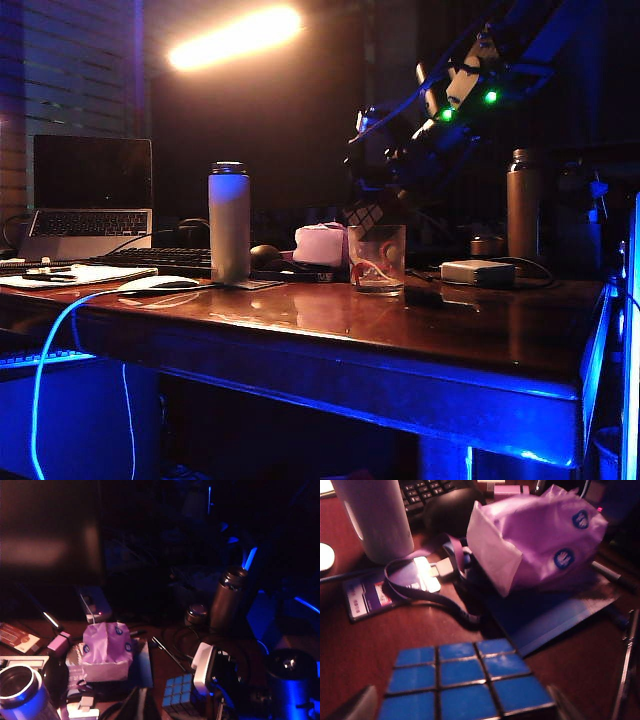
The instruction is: Stack the Rubik's Cube on top of the glass cup.
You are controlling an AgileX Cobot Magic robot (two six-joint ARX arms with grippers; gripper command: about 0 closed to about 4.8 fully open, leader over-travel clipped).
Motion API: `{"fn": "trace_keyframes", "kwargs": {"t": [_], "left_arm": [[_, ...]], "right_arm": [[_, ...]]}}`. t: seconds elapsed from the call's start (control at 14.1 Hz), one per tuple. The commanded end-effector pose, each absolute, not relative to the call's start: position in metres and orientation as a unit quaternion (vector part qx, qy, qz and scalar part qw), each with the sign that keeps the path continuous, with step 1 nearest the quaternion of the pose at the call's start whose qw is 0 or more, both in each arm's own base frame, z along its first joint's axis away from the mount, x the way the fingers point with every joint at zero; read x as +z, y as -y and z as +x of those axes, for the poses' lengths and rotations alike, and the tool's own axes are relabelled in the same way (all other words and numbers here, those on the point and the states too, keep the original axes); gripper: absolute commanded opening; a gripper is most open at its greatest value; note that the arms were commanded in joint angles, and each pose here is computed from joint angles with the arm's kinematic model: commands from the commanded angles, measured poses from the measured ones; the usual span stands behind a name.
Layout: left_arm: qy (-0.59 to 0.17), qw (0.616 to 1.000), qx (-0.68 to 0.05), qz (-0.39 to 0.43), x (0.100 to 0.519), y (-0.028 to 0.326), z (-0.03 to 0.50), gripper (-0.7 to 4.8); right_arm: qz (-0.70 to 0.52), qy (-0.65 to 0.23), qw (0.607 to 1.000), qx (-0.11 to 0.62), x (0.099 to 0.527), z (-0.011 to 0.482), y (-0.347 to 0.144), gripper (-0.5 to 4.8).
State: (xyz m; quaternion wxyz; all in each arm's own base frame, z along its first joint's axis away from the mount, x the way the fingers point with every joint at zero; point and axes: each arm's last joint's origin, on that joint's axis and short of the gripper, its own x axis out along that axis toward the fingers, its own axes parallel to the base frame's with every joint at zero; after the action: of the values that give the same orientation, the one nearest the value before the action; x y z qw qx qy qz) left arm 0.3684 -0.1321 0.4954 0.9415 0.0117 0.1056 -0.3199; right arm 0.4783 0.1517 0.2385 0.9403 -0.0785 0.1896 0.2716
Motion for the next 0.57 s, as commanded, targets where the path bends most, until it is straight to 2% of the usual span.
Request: {"fn": "trace_keyframes", "kwargs": {"t": [0.07,0.21,0.28,0.35,0.43,0.57], "left_arm": [[-0.101,0.941,-0.322,0.012,0.502,0.13,0.36,-0.03],[-0.095,0.942,-0.322,0.012,0.508,0.127,0.353,-0.03],[-0.098,0.941,-0.322,0.013,0.512,0.125,0.346,-0.04],[-0.109,0.94,-0.322,0.016,0.515,0.122,0.337,-0.04],[-0.125,0.939,-0.32,0.017,0.518,0.118,0.326,-0.04],[-0.18,0.936,-0.299,0.03,0.526,0.104,0.286,-0.04]], "right_arm": [[-0.081,-0.144,0.949,0.269,0.272,0.471,-0.15,4.79],[-0.084,-0.113,0.958,0.249,0.297,0.463,-0.146,4.79],[-0.085,-0.098,0.963,0.235,0.314,0.456,-0.143,3.96],[-0.085,-0.08,0.967,0.229,0.331,0.448,-0.14,1.62],[-0.083,-0.059,0.969,0.227,0.35,0.438,-0.137,-0.01],[-0.061,-0.019,0.978,0.198,0.407,0.4,-0.123,-0.03]]}}
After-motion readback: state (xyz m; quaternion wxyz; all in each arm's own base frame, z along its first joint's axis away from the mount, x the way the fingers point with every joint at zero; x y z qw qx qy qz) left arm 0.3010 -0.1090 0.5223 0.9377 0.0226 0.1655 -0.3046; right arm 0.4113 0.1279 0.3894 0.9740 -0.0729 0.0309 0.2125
